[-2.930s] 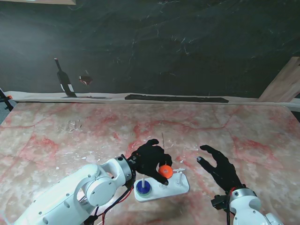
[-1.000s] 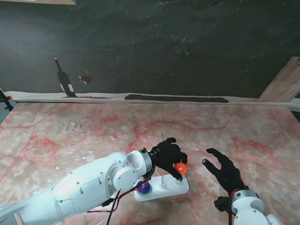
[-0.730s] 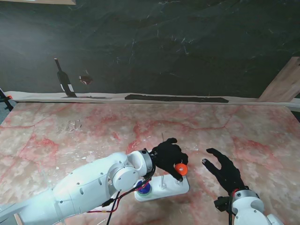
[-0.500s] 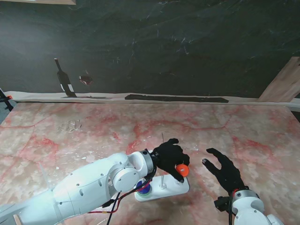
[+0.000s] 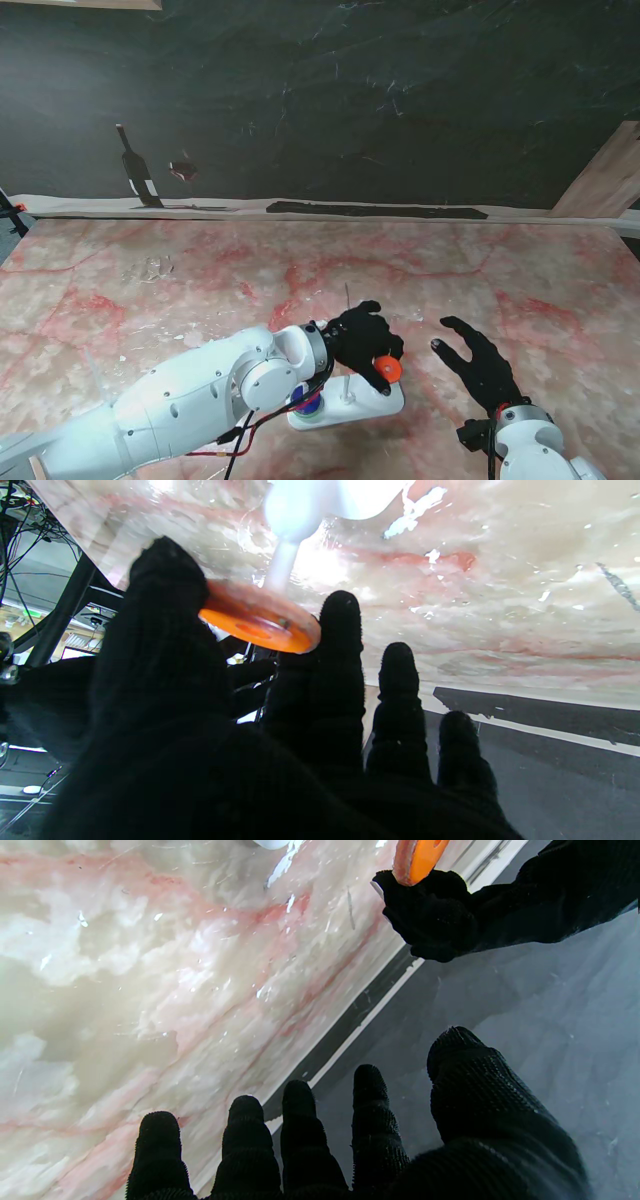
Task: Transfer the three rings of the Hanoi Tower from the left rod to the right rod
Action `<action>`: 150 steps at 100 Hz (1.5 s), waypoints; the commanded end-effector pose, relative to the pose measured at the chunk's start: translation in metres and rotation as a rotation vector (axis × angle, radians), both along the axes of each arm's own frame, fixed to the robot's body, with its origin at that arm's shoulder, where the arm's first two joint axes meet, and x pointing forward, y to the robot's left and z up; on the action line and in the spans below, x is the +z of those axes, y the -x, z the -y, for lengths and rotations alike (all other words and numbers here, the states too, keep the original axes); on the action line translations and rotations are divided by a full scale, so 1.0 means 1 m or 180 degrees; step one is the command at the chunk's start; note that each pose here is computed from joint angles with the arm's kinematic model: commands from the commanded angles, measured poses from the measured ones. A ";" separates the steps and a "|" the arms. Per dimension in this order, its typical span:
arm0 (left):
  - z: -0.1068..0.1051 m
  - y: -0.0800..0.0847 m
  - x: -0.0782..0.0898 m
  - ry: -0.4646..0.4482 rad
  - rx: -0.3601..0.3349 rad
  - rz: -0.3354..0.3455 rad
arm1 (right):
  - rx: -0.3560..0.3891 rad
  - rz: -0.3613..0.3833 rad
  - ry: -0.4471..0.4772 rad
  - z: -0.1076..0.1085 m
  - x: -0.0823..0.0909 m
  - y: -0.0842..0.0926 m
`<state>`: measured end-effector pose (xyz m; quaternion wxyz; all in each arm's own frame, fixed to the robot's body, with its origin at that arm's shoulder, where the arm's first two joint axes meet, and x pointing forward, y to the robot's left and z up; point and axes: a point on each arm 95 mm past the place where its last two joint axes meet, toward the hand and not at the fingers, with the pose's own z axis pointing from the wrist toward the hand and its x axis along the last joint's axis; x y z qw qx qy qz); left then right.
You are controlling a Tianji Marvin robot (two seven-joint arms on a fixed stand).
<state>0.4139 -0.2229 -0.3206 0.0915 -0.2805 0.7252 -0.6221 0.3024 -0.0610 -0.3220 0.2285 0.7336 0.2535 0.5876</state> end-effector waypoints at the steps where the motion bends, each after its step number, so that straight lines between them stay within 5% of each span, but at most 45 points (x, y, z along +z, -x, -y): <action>1: 0.000 -0.002 0.000 -0.0009 -0.0001 -0.0012 | 0.0004 -0.0019 -0.0025 -0.002 -0.002 0.002; 150: -0.003 0.002 0.001 -0.0426 0.0013 -0.0087 | 0.0028 -0.0044 -0.0076 -0.001 -0.003 0.000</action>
